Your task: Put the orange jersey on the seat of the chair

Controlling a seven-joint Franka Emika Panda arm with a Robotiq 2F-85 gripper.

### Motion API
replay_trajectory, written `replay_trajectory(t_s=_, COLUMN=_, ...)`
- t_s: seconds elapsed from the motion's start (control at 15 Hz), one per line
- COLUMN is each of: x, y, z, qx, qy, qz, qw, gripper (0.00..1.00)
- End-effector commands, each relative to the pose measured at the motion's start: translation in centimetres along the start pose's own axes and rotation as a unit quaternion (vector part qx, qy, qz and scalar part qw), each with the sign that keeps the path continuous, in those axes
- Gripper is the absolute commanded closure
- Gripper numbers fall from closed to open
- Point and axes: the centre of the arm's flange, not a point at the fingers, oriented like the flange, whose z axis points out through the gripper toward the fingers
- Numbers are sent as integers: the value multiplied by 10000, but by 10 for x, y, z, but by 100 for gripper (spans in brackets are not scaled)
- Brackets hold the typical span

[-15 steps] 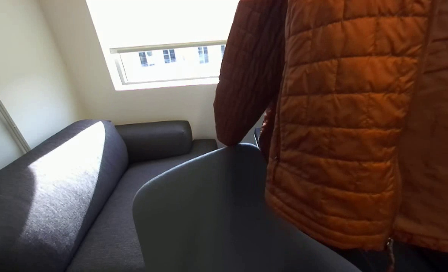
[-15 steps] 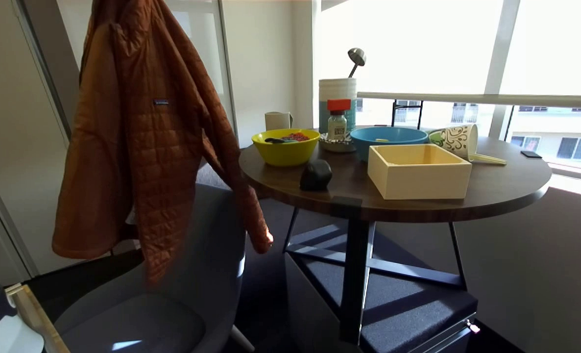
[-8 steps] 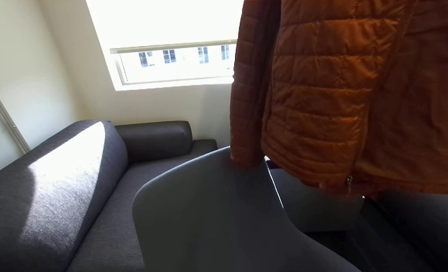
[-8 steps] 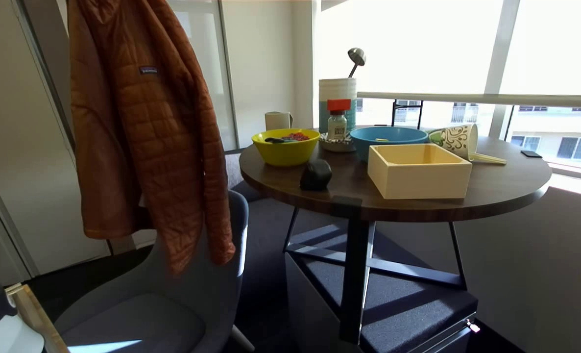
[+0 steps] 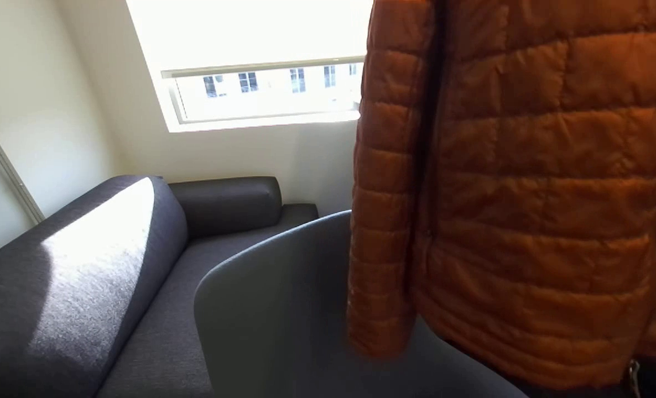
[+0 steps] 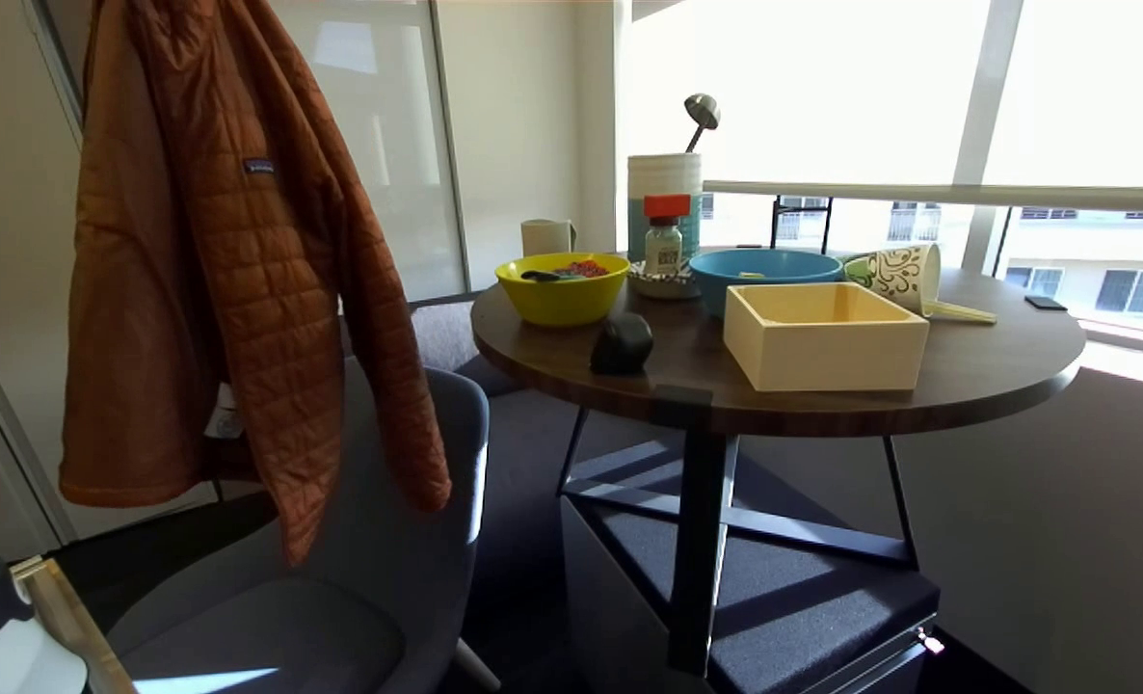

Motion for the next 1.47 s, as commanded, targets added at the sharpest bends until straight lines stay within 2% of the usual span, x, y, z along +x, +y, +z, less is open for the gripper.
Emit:
replay_trajectory(t_s=0.0, x=-23, y=-42, z=32, qx=979, qy=-273, qz=19, qw=9948, gripper=99)
replay_trajectory(t_s=0.07, x=-34, y=-50, z=48, qx=1194, qy=-382, qz=7, qw=9921, gripper=99)
replay_trajectory(t_s=0.13, x=-49, y=-30, z=69, qx=1348, qy=-497, qz=-8, qw=9896, gripper=99)
replay_trajectory(t_s=0.2, x=-58, y=-27, z=87, qx=1477, qy=-590, qz=-3, qw=9873, gripper=99)
replay_trajectory(t_s=0.4, x=-88, y=-39, z=126, qx=1550, qy=-886, qz=-33, qw=9839, gripper=99)
replay_trajectory(t_s=0.6, x=-107, y=-82, z=155, qx=1851, qy=-1183, qz=16, qw=9756, gripper=99)
replay_trajectory(t_s=0.67, x=-107, y=-102, z=163, qx=2038, qy=-1129, qz=157, qw=9723, gripper=99)
replay_trajectory(t_s=0.8, x=-100, y=-138, z=170, qx=2454, qy=-677, qz=442, qw=9660, gripper=99)
replay_trajectory(t_s=0.87, x=-101, y=-98, z=179, qx=2375, qy=-1163, qz=225, qw=9641, gripper=99)
replay_trajectory(t_s=0.93, x=-101, y=-108, z=181, qx=2429, qy=-1163, qz=207, qw=9628, gripper=98)
replay_trajectory(t_s=1.13, x=-105, y=-104, z=182, qx=2396, qy=-1191, qz=249, qw=9632, gripper=99)
replay_trajectory(t_s=1.2, x=-109, y=-107, z=192, qx=2362, qy=-1297, qz=261, qw=9626, gripper=99)
replay_trajectory(t_s=1.33, x=-121, y=-129, z=219, qx=2322, qy=-1798, qz=106, qw=9558, gripper=99)
replay_trajectory(t_s=1.4, x=-129, y=-139, z=234, qx=2338, qy=-2133, qz=-51, qw=9486, gripper=99)
